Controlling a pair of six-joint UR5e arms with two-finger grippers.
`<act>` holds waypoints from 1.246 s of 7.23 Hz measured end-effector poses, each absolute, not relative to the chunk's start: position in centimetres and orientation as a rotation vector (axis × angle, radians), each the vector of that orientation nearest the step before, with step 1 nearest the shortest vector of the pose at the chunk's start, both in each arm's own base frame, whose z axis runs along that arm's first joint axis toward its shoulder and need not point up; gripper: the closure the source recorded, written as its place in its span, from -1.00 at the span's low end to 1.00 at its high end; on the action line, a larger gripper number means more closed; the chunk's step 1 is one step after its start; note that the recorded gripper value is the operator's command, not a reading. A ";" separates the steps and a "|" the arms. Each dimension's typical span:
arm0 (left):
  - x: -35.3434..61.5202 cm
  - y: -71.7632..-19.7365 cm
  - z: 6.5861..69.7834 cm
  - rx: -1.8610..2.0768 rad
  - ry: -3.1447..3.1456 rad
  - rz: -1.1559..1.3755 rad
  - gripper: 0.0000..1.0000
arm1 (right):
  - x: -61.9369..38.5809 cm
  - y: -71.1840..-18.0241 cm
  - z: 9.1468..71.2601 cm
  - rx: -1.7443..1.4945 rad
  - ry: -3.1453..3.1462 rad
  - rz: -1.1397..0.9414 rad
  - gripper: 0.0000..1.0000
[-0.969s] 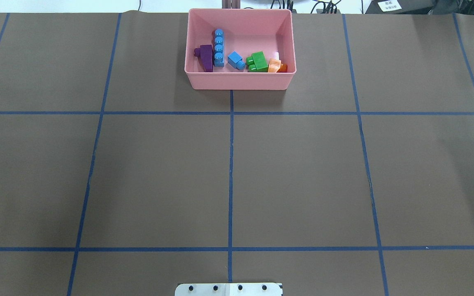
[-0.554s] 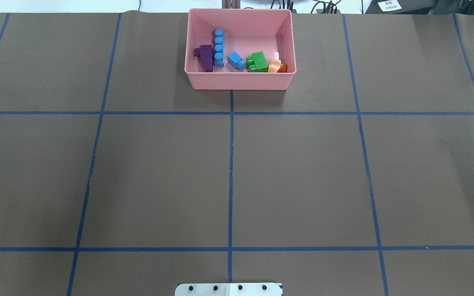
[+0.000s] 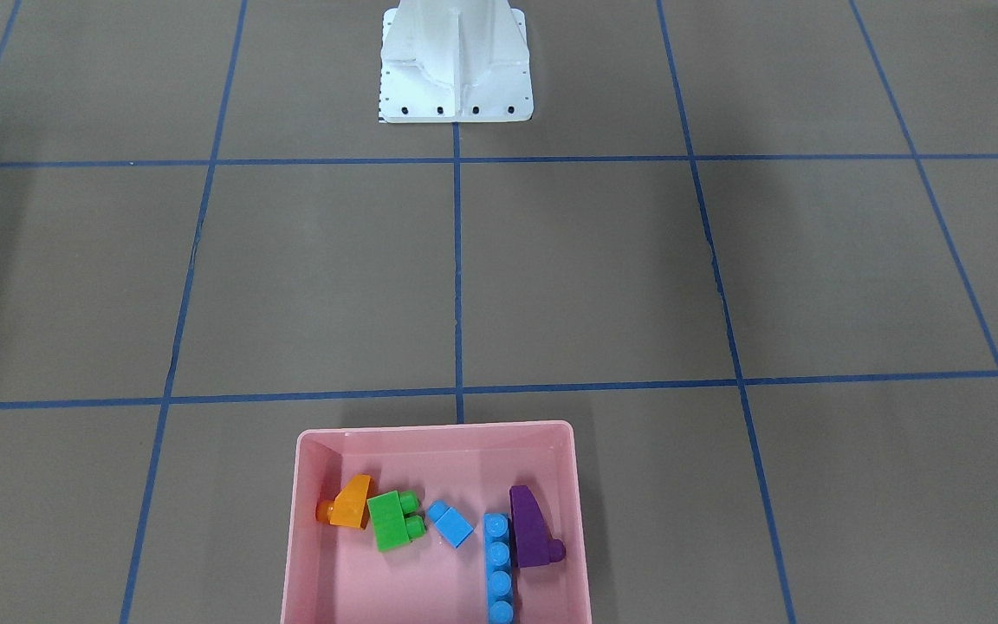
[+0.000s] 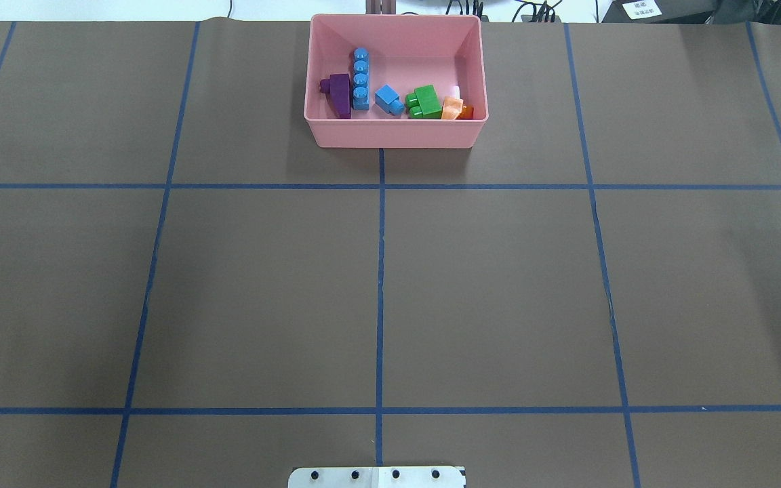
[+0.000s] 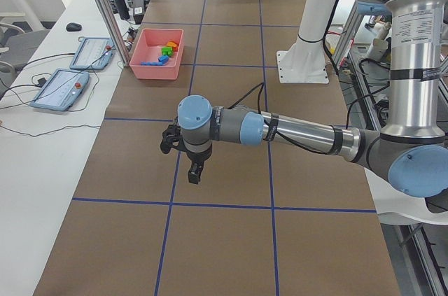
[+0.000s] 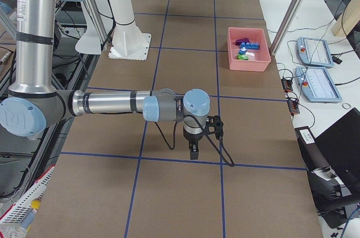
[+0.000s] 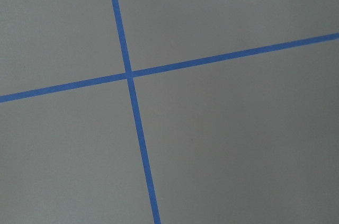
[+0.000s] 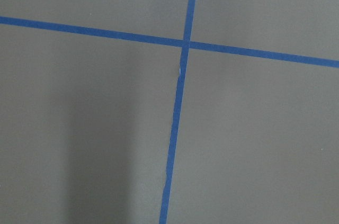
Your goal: Put all blocks into box
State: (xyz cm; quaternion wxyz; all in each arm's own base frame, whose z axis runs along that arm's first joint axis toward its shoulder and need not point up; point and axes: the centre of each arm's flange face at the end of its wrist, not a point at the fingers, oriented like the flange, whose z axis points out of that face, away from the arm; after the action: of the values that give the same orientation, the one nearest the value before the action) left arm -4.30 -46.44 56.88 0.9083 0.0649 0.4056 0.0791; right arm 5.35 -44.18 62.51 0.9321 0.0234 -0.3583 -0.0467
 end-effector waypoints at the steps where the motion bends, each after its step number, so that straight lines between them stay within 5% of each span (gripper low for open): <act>1: -4.3 -46.4 56.9 0.134 0.837 0.163 -1.00 | 5.4 -44.1 62.6 0.045 -0.734 -0.091 -1.00; 9: -4.3 -46.6 56.7 0.137 0.836 0.165 -1.00 | 5.4 -44.0 63.2 0.029 -0.732 -0.079 -1.00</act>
State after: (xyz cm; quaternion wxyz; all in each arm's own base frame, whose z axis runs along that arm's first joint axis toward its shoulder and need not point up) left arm -4.25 -46.64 56.70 0.9082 0.0665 0.4054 0.0799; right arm 5.37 -44.01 63.23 0.9329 0.0142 -0.3578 -0.0387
